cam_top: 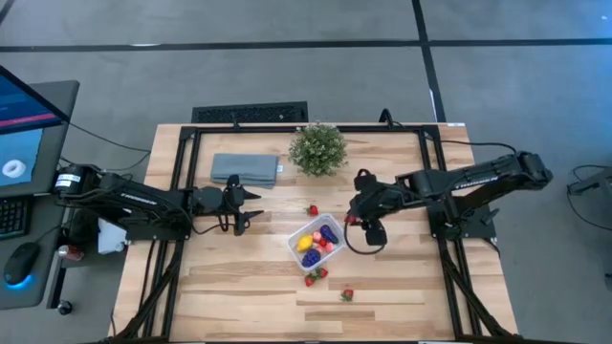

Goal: Pick and placing Produce into tupperware
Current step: Put the red strawberry into the transparent bin

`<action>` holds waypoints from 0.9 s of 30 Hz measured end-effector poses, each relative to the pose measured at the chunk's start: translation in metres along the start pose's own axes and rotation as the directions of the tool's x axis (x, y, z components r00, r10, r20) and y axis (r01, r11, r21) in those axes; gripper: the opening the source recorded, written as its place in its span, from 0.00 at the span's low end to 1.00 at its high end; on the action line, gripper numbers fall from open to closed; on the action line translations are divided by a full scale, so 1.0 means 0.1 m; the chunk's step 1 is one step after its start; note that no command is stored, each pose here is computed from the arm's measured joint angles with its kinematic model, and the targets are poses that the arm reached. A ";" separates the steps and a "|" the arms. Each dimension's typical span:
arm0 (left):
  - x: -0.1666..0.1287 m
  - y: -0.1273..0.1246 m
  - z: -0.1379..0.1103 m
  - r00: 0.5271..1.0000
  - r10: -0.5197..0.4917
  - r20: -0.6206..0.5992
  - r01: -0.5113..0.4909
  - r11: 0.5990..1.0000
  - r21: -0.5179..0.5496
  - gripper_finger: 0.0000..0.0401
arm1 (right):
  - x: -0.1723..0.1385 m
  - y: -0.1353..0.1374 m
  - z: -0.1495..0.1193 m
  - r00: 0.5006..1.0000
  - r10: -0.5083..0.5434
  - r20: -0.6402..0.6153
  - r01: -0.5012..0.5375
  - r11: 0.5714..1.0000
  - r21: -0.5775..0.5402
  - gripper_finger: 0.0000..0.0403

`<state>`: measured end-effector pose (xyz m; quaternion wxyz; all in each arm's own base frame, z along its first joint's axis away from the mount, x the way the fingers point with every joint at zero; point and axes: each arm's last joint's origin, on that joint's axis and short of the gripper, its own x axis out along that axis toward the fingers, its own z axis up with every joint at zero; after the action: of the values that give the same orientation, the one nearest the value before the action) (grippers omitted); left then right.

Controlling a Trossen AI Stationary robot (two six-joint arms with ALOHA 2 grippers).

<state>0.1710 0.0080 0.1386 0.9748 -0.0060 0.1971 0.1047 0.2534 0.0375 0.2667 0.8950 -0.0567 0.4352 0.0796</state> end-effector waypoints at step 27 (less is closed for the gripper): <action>0.00 0.00 0.01 1.000 -0.011 0.006 0.011 1.000 -0.015 0.56 | 0.82 0.13 0.24 0.990 0.074 0.121 -0.056 0.988 -0.146 0.45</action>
<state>0.1713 0.0076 0.1393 0.9758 -0.0139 0.1934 0.1007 0.3190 0.0620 0.2163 0.9114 -0.1012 0.3724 0.1431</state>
